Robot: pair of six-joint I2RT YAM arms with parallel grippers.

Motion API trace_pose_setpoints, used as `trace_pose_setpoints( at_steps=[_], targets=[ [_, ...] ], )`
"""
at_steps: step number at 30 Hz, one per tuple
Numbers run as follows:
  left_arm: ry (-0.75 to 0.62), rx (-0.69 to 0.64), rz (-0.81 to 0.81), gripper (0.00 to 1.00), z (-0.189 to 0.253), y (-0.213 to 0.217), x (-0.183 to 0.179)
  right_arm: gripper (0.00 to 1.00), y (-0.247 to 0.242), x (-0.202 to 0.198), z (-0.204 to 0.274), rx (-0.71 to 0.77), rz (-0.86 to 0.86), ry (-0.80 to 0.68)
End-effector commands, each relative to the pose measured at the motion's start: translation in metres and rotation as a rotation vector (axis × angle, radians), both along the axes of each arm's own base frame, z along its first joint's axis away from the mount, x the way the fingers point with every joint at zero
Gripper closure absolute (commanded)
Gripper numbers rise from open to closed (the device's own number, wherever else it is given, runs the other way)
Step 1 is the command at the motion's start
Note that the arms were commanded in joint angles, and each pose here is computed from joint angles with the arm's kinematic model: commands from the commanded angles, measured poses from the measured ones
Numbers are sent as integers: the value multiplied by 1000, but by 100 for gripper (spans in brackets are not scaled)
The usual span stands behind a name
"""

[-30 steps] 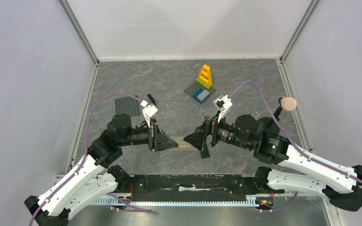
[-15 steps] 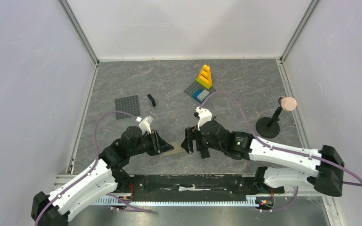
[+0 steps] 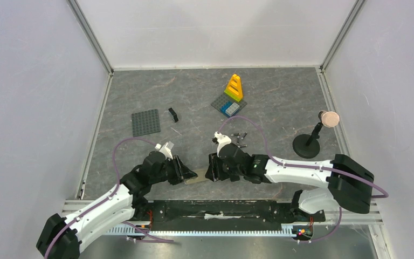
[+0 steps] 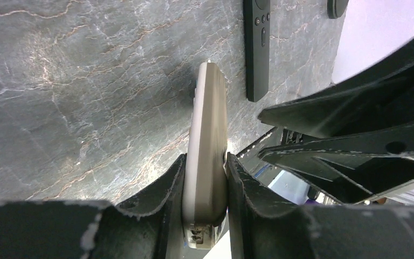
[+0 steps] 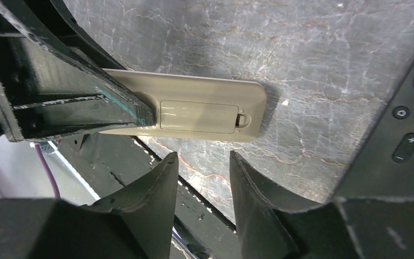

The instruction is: Load the batteries into the remote control

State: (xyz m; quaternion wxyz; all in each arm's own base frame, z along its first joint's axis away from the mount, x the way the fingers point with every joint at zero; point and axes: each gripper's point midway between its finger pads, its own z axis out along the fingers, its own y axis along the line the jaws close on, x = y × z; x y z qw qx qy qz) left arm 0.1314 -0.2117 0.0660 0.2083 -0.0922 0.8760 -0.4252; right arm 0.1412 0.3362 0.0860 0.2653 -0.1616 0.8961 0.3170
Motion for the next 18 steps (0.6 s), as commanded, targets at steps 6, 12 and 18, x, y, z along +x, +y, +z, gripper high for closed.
trace_pose_setpoints(
  at_steps=[6, 12, 18],
  targets=[
    [53, 38, 10, 98, -10, 7, -3, 54, 6, 5, -7, 170, 1, 92],
    [135, 116, 21, 98, -28, 16, -10, 87, 6, 12, -10, 181, -11, 105],
    [207, 165, 18, 98, -44, 21, -16, 81, 10, 11, -14, 195, -16, 136]
  ],
)
